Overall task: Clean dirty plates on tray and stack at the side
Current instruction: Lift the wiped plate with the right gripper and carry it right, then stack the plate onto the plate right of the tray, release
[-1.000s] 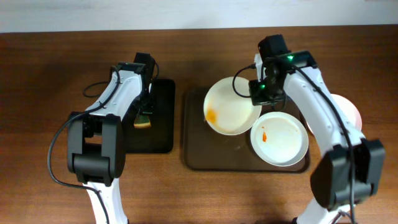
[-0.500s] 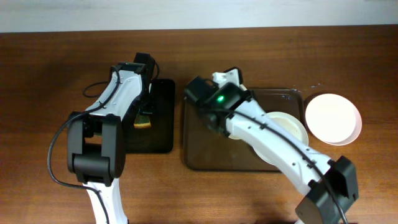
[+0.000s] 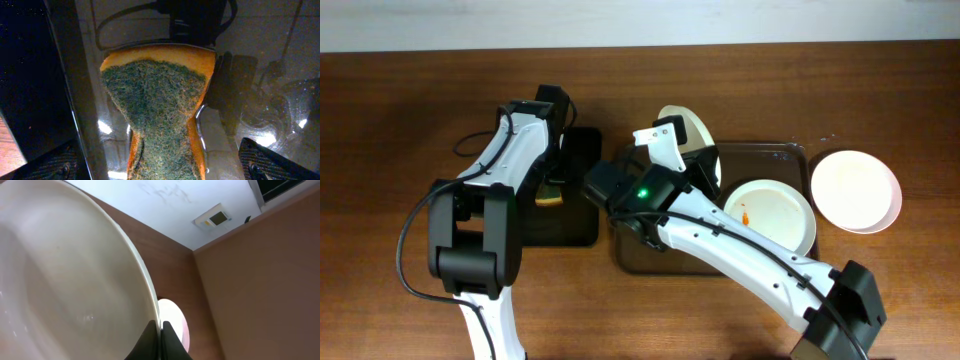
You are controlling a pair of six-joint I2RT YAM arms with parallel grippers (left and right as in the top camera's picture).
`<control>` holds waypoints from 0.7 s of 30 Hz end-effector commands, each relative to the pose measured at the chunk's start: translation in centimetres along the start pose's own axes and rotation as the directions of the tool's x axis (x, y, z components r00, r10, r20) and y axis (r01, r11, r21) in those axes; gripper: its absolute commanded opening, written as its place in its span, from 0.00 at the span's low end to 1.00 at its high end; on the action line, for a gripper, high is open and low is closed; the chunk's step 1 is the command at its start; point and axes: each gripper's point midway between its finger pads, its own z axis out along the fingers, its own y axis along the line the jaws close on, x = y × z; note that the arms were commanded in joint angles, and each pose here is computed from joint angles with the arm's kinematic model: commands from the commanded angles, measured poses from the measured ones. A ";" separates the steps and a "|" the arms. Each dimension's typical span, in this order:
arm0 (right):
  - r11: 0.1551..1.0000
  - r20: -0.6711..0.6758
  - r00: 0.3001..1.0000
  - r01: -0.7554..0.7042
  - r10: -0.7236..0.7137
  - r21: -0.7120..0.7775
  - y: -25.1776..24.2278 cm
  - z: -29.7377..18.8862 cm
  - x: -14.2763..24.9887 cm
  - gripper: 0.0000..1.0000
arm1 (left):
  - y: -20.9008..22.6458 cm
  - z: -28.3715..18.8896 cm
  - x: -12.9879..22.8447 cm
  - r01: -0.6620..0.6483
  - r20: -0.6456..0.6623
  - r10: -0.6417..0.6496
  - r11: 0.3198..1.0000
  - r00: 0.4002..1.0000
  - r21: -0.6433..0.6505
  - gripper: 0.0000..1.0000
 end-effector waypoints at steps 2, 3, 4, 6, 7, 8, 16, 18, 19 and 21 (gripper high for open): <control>0.997 -0.018 0.997 -0.077 0.077 0.000 -0.9 0.7 0.0 0.04 | -0.1 0.3 0.3 0.002 -0.013 -0.002 1.000 1.000 0.005 1.00; 0.993 -0.072 0.992 -0.108 0.104 -0.050 0.0 1.1 0.6 0.04 | -0.1 0.3 0.3 0.002 -0.013 -0.002 1.000 1.000 0.005 1.00; 0.990 -0.103 0.988 -0.119 0.111 -0.070 0.4 1.5 1.0 0.04 | -0.1 0.3 0.3 0.002 -0.013 -0.002 1.000 1.000 0.005 1.00; 0.978 -0.197 0.967 -0.183 0.161 -0.100 0.7 2.6 2.2 0.04 | -0.1 0.3 0.3 0.002 -0.013 -0.002 1.000 1.000 0.005 1.00; 0.963 -0.264 0.942 -0.244 0.208 -0.112 1.0 3.5 2.9 0.04 | -0.1 0.3 0.3 0.002 -0.013 -0.002 1.000 1.000 0.005 1.00; 0.954 -0.309 0.925 -0.272 0.222 -0.125 1.2 4.2 3.4 0.04 | -0.1 0.3 0.3 0.002 -0.013 -0.002 1.000 1.000 0.005 1.00; 0.645 -0.690 0.712 -0.588 0.128 -0.487 2.7 12.2 6.2 0.04 | -0.1 0.3 0.3 0.002 -0.013 -0.002 1.000 1.000 0.005 1.00; 0.564 -0.751 0.637 -0.690 0.173 -0.454 0.0 15.3 7.6 0.04 | -0.1 0.3 0.3 0.002 -0.013 -0.002 1.000 1.000 0.005 1.00; 0.530 -0.779 0.591 -0.738 0.210 -0.417 -1.9 17.0 8.8 0.04 | -0.1 0.3 0.3 0.002 -0.013 -0.002 1.000 1.000 0.005 1.00; 0.505 -0.820 0.484 -0.813 0.306 -0.291 -6.1 20.4 11.9 0.04 | -0.1 0.3 0.3 0.002 -0.013 -0.002 1.000 1.000 0.005 1.00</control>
